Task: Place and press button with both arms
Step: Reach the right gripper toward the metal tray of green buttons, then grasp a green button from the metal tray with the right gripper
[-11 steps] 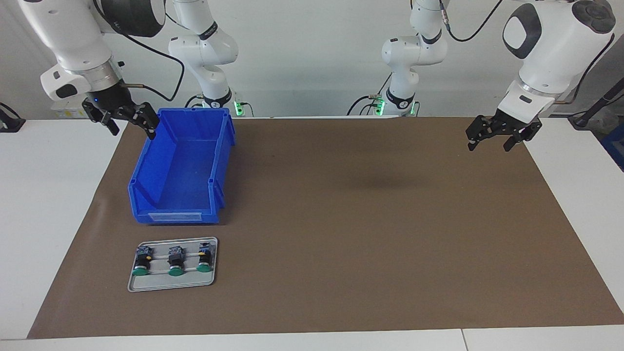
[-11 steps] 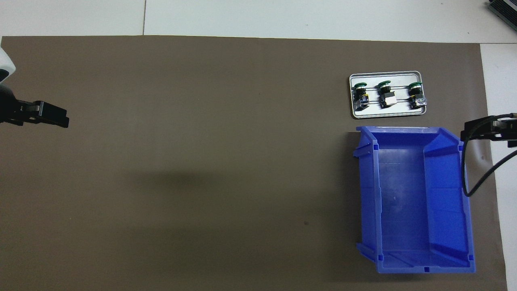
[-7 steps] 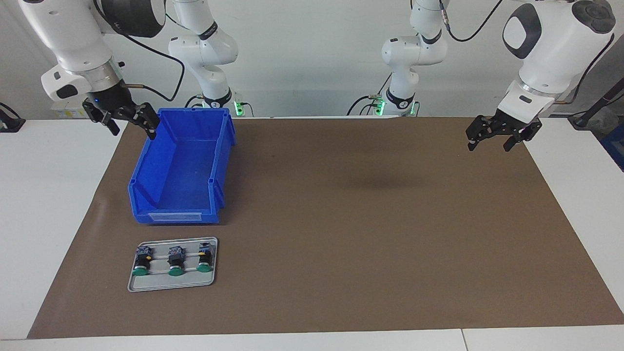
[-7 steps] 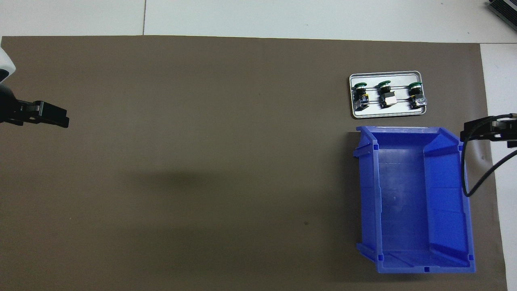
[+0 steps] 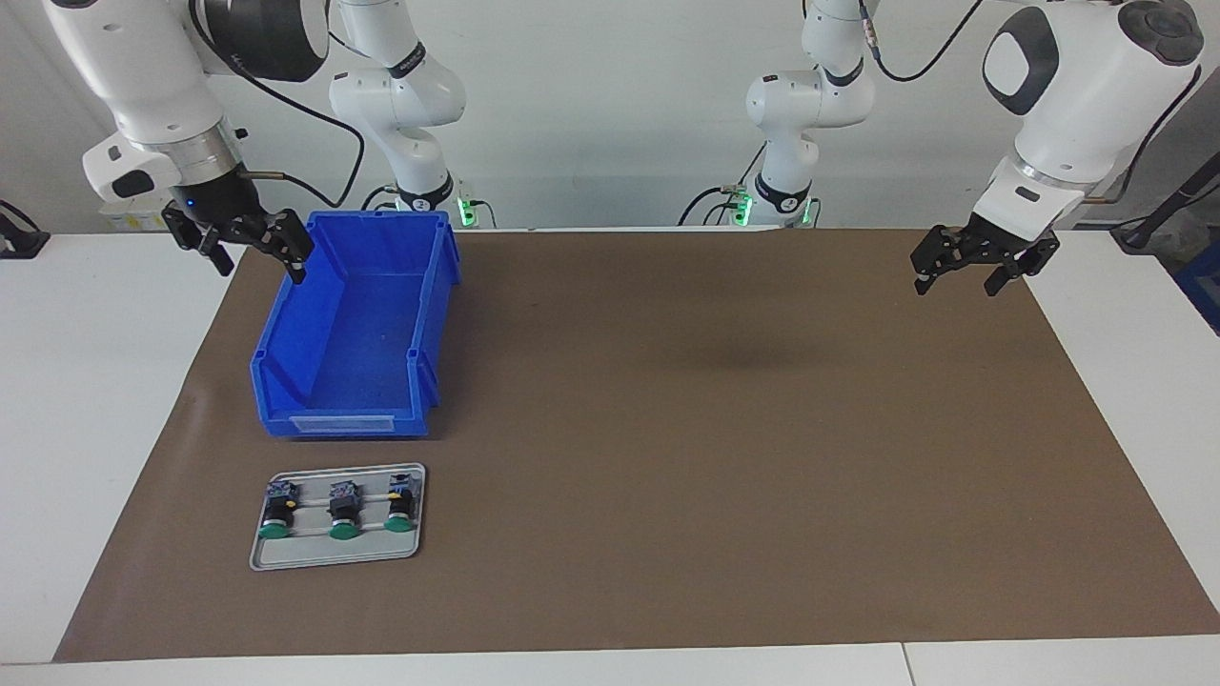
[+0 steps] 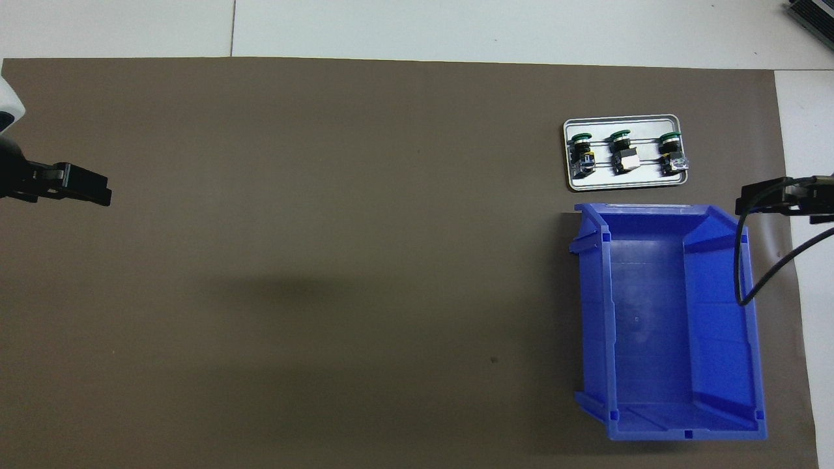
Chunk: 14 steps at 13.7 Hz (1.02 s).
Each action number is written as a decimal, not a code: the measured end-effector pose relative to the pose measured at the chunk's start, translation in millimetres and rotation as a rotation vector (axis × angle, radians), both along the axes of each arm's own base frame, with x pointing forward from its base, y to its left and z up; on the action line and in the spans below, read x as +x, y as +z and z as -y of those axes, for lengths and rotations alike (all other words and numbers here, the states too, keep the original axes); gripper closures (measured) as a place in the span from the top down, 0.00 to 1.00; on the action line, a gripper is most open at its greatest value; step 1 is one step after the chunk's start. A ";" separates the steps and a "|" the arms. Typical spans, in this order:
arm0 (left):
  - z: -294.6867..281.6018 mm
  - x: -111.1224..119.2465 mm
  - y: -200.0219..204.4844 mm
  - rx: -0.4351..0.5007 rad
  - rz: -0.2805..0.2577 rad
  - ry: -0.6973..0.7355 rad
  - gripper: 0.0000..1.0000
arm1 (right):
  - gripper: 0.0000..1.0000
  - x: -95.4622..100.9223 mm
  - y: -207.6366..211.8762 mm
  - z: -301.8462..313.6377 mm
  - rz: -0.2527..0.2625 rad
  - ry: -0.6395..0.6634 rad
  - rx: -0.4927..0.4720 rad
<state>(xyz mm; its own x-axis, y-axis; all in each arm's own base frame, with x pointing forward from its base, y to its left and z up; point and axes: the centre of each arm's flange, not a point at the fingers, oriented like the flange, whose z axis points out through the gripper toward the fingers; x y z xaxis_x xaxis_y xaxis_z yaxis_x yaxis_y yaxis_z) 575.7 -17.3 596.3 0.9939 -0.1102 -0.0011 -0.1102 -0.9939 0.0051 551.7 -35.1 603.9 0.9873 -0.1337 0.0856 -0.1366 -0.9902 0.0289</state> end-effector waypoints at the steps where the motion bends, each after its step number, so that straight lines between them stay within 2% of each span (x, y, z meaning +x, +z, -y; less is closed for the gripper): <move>1: 0.0 0.0 0.0 0.000 0.000 0.000 1.00 | 1.00 8.5 -4.8 -5.5 0.026 0.011 -0.002; 3: 0.0 0.0 0.0 0.000 0.000 0.000 1.00 | 1.00 37.5 -31.9 -13.0 0.060 0.026 -0.009; 4: 0.0 0.0 0.0 0.000 0.000 0.000 1.00 | 1.00 59.7 -54.1 -16.2 0.077 0.030 -0.010; 6: 0.0 0.0 0.0 0.000 0.000 0.000 1.00 | 1.00 107.3 -109.6 -21.3 0.108 0.036 -0.008; 8: 0.0 0.0 0.0 0.000 0.000 0.000 1.00 | 1.00 141.7 -166.1 -22.1 0.139 0.065 -0.013; 11: 0.0 0.0 0.0 0.000 0.000 0.000 1.00 | 1.00 164.4 -230.8 -21.0 0.154 0.108 0.006; 14: 0.0 0.0 0.0 0.000 0.000 0.000 1.00 | 1.00 170.0 -279.8 -16.5 0.166 0.165 -0.004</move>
<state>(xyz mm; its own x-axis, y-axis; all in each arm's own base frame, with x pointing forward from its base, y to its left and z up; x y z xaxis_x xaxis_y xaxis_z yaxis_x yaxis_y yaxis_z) 575.7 -17.3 596.3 0.9939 -0.1102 -0.0011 -0.1102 -0.9939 0.0051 721.7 -18.6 324.1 0.9681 0.0289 0.2487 0.0238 -0.9994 0.0235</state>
